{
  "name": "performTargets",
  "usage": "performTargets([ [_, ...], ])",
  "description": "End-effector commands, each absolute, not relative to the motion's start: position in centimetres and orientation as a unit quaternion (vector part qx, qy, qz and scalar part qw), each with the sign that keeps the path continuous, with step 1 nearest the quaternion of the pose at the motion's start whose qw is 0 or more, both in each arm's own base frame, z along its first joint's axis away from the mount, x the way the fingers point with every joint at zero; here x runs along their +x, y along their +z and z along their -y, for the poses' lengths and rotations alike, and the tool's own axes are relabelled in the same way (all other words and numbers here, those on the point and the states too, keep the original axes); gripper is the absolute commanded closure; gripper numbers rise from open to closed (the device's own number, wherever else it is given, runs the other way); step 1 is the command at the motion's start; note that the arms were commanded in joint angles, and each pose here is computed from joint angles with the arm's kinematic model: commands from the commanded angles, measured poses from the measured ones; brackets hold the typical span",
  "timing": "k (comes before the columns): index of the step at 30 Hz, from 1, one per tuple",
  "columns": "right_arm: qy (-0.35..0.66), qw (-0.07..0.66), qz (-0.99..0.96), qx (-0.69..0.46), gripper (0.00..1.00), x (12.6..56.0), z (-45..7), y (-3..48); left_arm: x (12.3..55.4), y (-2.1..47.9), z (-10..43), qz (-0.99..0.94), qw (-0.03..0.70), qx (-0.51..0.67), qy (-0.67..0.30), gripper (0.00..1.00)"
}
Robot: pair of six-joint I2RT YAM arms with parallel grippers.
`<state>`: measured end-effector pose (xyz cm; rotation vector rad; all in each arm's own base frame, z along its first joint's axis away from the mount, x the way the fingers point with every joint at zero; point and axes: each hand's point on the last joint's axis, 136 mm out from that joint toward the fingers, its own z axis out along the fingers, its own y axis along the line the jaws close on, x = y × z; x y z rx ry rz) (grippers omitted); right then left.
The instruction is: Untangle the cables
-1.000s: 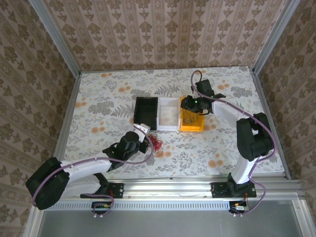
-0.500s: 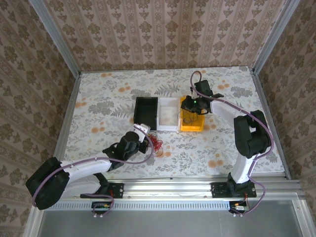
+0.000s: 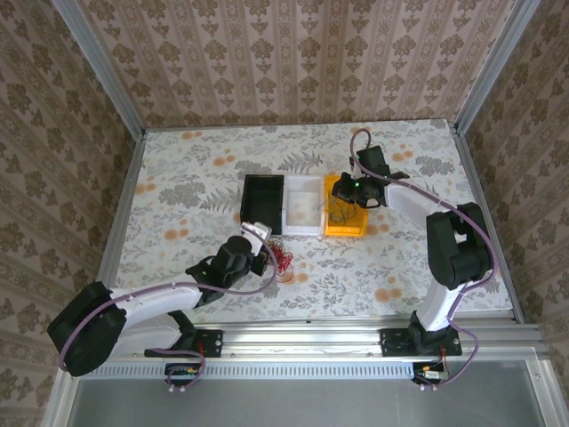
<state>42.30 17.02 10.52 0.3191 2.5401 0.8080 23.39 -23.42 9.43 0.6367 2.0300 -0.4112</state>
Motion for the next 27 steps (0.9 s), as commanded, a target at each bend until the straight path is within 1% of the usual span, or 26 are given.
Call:
performTargets([
  [1, 0.317, 0.249, -0.91, 0.1, 0.97, 41.7, -17.0, 13.0, 23.9, 9.9, 23.8, -0.826, 0.472, 0.261, -0.163, 1.0],
  [7, 0.31, 0.272, -0.905, 0.105, 0.98, 41.0, -15.5, 14.1, 24.1, 9.6, 23.9, -0.829, 0.47, 0.254, -0.165, 1.0],
  [11, 0.265, 0.295, -0.913, 0.099, 0.97, 40.7, -13.7, 14.8, 24.2, 9.4, 24.1, -0.831, 0.466, 0.253, -0.166, 1.0],
  [16, 0.199, 0.294, -0.931, 0.082, 0.97, 40.6, -11.9, 14.0, 24.2, 9.4, 24.3, -0.831, 0.465, 0.256, -0.168, 1.0],
  [21, 0.184, 0.285, -0.938, 0.07, 0.96, 41.3, -12.4, 12.8, 24.3, 9.8, 24.6, -0.828, 0.467, 0.26, -0.171, 1.0],
  [23, 0.181, 0.286, -0.939, 0.058, 0.91, 41.5, -13.1, 12.7, 24.4, 9.9, 24.7, -0.827, 0.468, 0.259, -0.172, 1.0],
  [24, 0.179, 0.288, -0.939, 0.051, 0.85, 41.6, -13.5, 12.8, 24.4, 10.0, 24.7, -0.827, 0.468, 0.259, -0.172, 1.0],
  [26, 0.173, 0.298, -0.938, 0.041, 0.65, 41.7, -14.0, 13.2, 24.4, 10.1, 24.7, -0.828, 0.469, 0.256, -0.172, 1.0],
  [27, 0.167, 0.306, -0.937, 0.038, 0.58, 41.7, -14.1, 13.6, 24.4, 10.0, 24.7, -0.828, 0.469, 0.255, -0.172, 1.0],
])
